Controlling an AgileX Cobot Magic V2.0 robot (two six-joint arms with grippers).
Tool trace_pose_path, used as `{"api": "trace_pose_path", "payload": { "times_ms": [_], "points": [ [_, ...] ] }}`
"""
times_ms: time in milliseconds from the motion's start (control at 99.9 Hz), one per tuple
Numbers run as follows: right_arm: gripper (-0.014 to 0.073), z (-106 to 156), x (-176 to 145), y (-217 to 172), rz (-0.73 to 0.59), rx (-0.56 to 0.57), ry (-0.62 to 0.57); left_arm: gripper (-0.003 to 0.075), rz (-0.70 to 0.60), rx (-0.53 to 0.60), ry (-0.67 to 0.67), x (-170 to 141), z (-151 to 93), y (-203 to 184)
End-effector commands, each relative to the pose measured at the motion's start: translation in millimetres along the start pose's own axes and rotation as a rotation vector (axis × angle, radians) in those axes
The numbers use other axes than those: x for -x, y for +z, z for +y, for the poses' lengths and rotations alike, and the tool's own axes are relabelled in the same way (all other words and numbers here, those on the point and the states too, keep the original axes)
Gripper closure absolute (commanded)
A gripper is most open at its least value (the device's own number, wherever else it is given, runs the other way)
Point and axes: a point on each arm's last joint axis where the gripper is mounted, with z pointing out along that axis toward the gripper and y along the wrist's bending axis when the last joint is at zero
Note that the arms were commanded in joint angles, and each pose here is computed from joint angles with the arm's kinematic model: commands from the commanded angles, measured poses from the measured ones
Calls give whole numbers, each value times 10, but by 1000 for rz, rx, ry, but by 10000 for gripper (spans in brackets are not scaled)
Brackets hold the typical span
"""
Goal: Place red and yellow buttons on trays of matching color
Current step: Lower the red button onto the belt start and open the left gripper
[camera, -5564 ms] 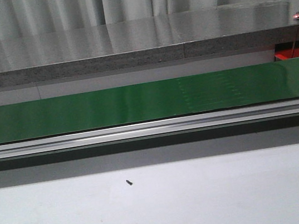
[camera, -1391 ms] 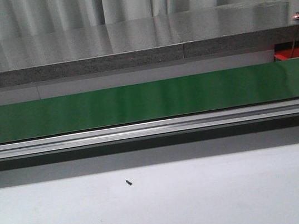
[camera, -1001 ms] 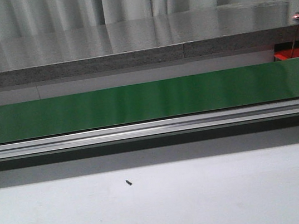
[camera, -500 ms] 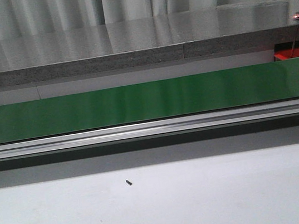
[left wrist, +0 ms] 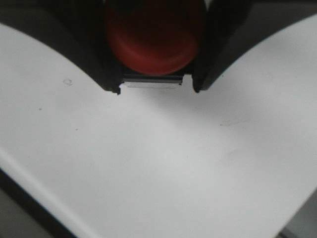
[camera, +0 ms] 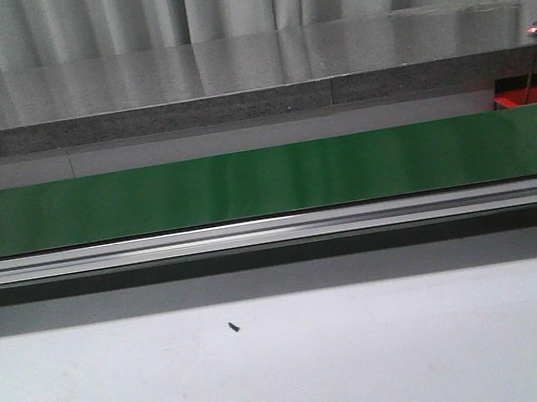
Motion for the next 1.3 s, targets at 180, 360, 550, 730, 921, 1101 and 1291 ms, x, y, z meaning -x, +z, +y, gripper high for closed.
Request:
{"api": "trace_pose_path", "payload": {
  "times_ms": [180,360,550,730,921,1101,1291],
  "points": [
    [666,-1,126,-66,-89,-8,7,531,-194,-62,57,96,-342,-1290],
    [666,0,126,-66,-89,-7,9,531,-217,-61,132,-138,-588,-1655],
    [666,-1,127,-66,-91,-8,9,531,-230,-65,249,-493,-843,-1924],
    [666,-2,132,-66,-96,-10,9,531,-194,-64,302,-841,-864,-1905],
    [666,-1,128,-66,-92,-8,9,531,-137,-48,301,-1088,-751,-1663],
    [666,-1,129,-66,-92,-8,10,531,-95,-45,311,-1246,-740,-1430],
    [666,1,129,-66,-93,-6,13,530,-110,-50,315,-1319,-736,-1296]
  ]
}}
